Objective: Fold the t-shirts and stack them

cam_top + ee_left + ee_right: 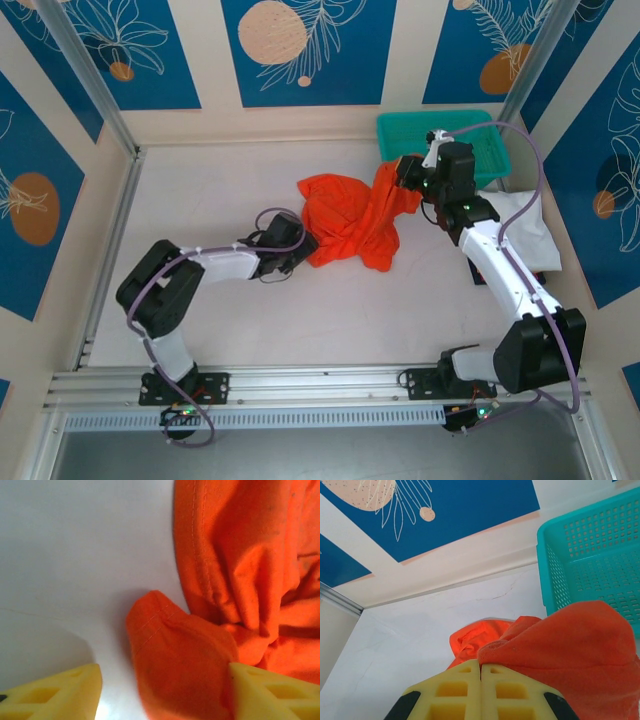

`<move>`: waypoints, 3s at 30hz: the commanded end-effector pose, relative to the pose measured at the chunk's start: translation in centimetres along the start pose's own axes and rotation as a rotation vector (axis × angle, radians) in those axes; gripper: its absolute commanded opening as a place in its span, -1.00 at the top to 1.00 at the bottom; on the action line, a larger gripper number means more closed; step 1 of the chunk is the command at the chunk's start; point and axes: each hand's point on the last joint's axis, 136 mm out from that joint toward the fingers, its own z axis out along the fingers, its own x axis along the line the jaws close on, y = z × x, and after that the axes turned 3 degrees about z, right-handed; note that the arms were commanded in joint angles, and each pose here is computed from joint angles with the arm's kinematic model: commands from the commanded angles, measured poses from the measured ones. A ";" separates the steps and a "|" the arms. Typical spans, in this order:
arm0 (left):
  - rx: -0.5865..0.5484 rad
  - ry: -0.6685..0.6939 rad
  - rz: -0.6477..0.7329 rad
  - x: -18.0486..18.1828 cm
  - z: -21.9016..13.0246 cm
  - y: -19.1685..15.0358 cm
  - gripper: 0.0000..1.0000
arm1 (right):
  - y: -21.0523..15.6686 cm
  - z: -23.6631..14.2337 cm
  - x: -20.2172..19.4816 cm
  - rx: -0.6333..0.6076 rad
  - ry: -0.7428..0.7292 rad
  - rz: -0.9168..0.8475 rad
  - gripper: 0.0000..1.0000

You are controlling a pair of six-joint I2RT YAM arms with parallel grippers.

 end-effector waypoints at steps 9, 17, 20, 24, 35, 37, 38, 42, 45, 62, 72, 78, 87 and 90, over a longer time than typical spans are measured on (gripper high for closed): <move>-0.067 -0.117 0.002 -4.5 -0.4 3.0 1.00 | 1.7 -2.4 1.0 -0.052 0.053 0.005 1.00; -0.419 -0.151 0.130 -7.6 -11.9 13.2 1.00 | 6.3 -9.2 7.3 -0.197 0.278 -0.094 1.00; -0.570 -0.156 0.196 -9.0 -18.5 16.5 1.00 | 7.9 -12.9 10.2 -0.271 0.381 -0.141 1.00; -0.742 -0.156 0.264 -10.0 -26.9 18.7 1.00 | 9.4 -18.4 13.5 -0.374 0.495 -0.211 1.00; -0.886 -0.164 0.409 -12.2 -37.3 19.0 1.00 | 10.4 -22.1 15.8 -0.457 0.522 -0.305 1.00; -0.893 -0.143 0.420 -12.3 -37.2 19.6 1.00 | 10.7 -20.6 15.8 -0.439 0.504 -0.321 1.00; -0.893 -0.132 0.418 -12.2 -36.9 20.0 1.00 | 10.9 -19.8 15.8 -0.430 0.495 -0.327 1.00; -0.889 -0.088 0.398 -11.6 -35.0 22.1 1.00 | 11.2 -14.6 15.7 -0.359 0.466 -0.344 1.00; -0.881 -0.073 0.365 -11.1 -33.3 24.5 1.00 | 11.3 -10.1 16.0 -0.293 0.474 -0.339 1.00; -1.056 -0.137 0.315 -11.8 -44.1 31.8 1.00 | 16.9 -10.3 22.4 -0.377 0.595 -0.394 1.00; -0.685 0.162 0.088 8.1 -27.5 20.2 0.36 | -8.0 -2.1 9.3 0.163 0.423 -0.115 0.21; -0.540 0.361 0.016 17.4 -22.5 14.0 -1.00 | -16.4 -1.3 3.1 0.295 0.210 -0.046 -0.84; -0.469 0.405 -0.031 18.5 -18.6 15.1 -1.00 | -16.4 3.6 -0.6 0.326 -0.052 -0.058 -0.66; -0.460 0.418 -0.047 18.2 -17.2 16.5 -1.00 | -16.7 6.2 -0.2 0.372 -0.072 -0.080 -0.42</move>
